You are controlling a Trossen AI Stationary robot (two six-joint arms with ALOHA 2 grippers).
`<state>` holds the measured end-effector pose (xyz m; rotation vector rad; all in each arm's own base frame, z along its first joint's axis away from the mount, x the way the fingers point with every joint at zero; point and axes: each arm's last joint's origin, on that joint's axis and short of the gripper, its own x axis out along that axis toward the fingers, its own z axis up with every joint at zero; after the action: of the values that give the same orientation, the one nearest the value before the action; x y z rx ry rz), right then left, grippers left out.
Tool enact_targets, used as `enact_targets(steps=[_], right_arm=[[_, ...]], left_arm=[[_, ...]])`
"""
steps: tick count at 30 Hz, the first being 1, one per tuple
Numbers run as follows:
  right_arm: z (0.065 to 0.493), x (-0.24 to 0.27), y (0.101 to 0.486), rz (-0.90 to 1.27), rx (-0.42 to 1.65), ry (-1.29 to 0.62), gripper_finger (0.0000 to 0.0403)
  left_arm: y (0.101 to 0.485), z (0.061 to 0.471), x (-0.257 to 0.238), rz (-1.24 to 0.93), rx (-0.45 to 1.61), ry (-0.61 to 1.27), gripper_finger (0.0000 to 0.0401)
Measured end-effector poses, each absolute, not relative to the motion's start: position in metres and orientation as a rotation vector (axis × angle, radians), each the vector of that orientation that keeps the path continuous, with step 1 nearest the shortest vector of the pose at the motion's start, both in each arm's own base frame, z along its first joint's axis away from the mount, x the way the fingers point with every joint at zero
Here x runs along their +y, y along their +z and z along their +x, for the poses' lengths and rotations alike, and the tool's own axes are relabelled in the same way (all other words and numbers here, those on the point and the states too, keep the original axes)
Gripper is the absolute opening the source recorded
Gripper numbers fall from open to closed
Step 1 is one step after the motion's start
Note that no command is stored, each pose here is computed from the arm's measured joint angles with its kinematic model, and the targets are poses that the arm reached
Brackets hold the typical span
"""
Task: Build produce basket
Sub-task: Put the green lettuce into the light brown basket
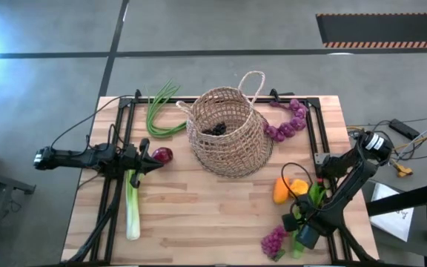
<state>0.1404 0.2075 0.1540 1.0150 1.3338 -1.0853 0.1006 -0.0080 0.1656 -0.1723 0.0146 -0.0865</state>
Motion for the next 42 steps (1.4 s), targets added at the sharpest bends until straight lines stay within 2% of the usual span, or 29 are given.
enact_targets(steps=[5,9,12,19,24,28,32,36,39,42], right_arm=[[0.139,0.206,0.149,1.003,1.341,-1.071,0.0363],[0.139,0.205,0.149,0.975,1.355,-1.044,0.0336],[0.139,0.206,0.149,0.961,1.360,-1.033,0.0299],[0.140,0.209,0.158,0.930,1.366,-1.024,0.0185],[0.142,0.212,0.180,0.851,1.354,-1.051,0.0112],[0.146,0.214,0.206,0.784,1.284,-1.049,0.0074],[0.154,0.219,0.234,0.739,1.175,-0.962,0.0059],[0.167,0.225,0.266,0.668,0.953,-0.784,0.0059],[0.179,0.229,0.288,0.558,0.732,-0.634,0.0060],[0.195,0.231,0.307,0.354,0.554,-0.516,0.0060]], left_arm=[[0.165,0.101,-0.008,-0.172,0.015,-0.086,0.0000],[0.165,0.101,-0.008,-0.172,0.015,-0.086,0.0000],[0.166,0.101,-0.008,-0.172,0.015,-0.087,0.0000],[0.166,0.101,-0.008,-0.172,0.015,-0.087,0.0000],[0.166,0.101,-0.008,-0.172,0.015,-0.087,0.0000],[0.166,0.101,-0.008,-0.172,0.015,-0.087,0.0000],[0.166,0.101,-0.008,-0.172,0.015,-0.087,0.0000],[0.166,0.101,-0.008,-0.172,0.015,-0.086,0.0000],[0.166,0.101,-0.008,-0.172,0.015,-0.087,0.0000],[0.166,0.101,-0.008,-0.172,0.015,-0.087,0.0000]])
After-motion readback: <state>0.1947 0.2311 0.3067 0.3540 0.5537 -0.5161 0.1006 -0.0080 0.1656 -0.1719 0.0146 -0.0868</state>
